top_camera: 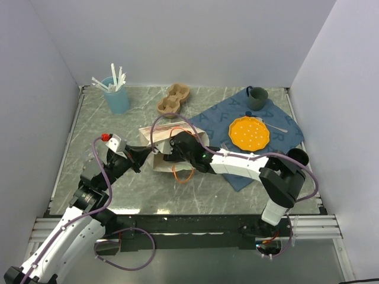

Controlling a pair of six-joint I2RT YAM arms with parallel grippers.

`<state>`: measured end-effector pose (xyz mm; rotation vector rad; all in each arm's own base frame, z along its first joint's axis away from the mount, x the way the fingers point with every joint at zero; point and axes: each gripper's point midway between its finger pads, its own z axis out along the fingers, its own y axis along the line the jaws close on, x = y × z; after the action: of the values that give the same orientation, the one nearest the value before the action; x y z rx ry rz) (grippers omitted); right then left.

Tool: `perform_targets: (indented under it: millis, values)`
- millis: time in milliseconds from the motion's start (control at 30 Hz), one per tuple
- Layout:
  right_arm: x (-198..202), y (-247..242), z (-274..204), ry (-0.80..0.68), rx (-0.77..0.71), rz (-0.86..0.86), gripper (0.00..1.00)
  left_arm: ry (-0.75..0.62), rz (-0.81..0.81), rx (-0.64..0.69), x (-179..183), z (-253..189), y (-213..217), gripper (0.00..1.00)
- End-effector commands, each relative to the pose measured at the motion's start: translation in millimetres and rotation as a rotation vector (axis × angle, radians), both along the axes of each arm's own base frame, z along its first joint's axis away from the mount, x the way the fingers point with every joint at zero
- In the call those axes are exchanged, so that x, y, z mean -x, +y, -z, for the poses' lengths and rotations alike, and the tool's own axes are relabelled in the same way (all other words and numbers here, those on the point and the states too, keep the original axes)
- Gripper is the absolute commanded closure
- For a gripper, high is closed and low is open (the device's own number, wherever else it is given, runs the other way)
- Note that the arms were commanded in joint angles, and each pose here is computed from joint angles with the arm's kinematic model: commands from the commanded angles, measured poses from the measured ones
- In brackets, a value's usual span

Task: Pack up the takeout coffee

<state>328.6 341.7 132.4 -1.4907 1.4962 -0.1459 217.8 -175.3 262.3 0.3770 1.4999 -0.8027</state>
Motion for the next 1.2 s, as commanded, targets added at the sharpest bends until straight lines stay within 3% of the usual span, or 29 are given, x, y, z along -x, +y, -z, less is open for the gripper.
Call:
perform_targets:
  millis: [0, 900, 1033, 1167]
  values:
    - [-24, 3, -16, -0.041, -0.113, 0.095, 0.57, -0.012, 0.060, 0.061, 10, -14, -8, 0.99]
    - [-55, 9, 3, -0.010, -0.145, 0.168, 0.46, 0.053, 0.015, 0.076, 5, -6, -4, 0.99]
    - [-53, 6, 2, -0.012, -0.140, 0.169, 0.36, 0.052, 0.009, 0.080, 4, -9, -3, 0.99]
    - [-49, 3, -5, -0.008, -0.142, 0.159, 0.21, 0.061, -0.015, 0.107, 0, -13, -1, 0.99]
